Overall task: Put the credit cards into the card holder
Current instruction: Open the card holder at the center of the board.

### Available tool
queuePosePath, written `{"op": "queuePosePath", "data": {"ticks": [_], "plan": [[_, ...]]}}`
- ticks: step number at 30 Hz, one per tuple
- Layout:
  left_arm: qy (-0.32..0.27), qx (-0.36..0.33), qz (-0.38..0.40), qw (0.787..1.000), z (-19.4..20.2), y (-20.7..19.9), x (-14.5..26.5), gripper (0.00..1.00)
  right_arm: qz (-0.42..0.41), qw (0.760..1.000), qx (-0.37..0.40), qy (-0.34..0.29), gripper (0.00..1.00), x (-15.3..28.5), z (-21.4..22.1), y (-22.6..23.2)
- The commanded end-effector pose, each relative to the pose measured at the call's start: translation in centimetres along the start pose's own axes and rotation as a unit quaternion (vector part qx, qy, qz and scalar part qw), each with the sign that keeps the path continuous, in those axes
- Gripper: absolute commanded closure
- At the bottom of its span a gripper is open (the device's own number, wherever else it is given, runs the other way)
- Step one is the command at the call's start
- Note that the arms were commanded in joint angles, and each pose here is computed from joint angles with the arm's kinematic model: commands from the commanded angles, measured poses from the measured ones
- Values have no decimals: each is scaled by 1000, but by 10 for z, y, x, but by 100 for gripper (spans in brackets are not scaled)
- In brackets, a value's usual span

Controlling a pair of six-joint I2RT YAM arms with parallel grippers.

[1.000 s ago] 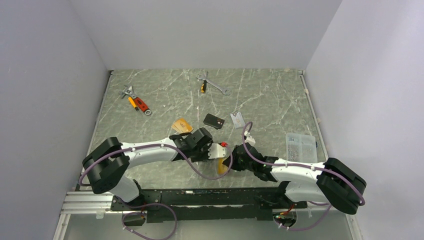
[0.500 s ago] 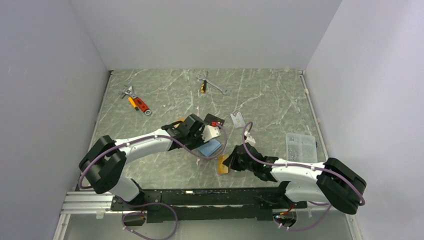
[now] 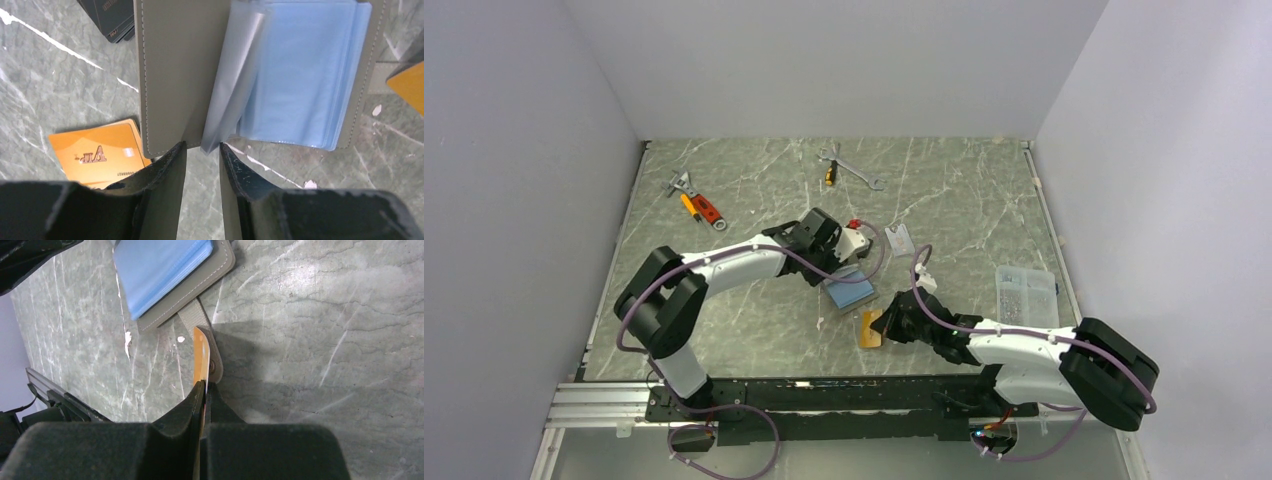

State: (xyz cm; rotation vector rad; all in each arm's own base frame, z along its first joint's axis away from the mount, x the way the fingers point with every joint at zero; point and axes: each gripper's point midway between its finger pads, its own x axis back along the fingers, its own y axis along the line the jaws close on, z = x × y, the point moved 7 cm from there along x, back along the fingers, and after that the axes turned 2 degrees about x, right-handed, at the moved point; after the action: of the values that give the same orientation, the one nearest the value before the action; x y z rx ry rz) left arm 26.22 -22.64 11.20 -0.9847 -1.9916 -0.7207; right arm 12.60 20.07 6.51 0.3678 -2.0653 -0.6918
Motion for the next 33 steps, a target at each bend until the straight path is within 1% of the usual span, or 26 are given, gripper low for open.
{"op": "queuePosePath", "data": {"ticks": [1,4,7,11,14,19,24,29,33], "plan": [[0,43,13,999,-14,3,-5,64,129,990,42,40,100,7,24,-60],[4,63,17,998,-18,7,-5,64,120,991,39,39,100,9,23,-57],[-4,67,21,997,-22,8,-2,65,102,994,39,27,100,11,17,-48],[-12,67,34,997,-23,5,4,69,70,997,45,3,100,16,1,-27],[-12,68,40,997,-21,3,6,71,46,998,52,-13,100,20,-11,-10],[-10,68,48,996,-19,1,2,72,13,998,65,-16,100,21,-22,12],[-13,68,57,996,-20,-1,4,74,-32,996,81,-36,100,25,-36,39],[-15,65,62,996,-19,-2,8,75,-41,994,93,-48,100,18,-51,58],[-18,61,61,996,-18,-3,10,76,-24,995,89,-37,100,0,-55,56]]}}
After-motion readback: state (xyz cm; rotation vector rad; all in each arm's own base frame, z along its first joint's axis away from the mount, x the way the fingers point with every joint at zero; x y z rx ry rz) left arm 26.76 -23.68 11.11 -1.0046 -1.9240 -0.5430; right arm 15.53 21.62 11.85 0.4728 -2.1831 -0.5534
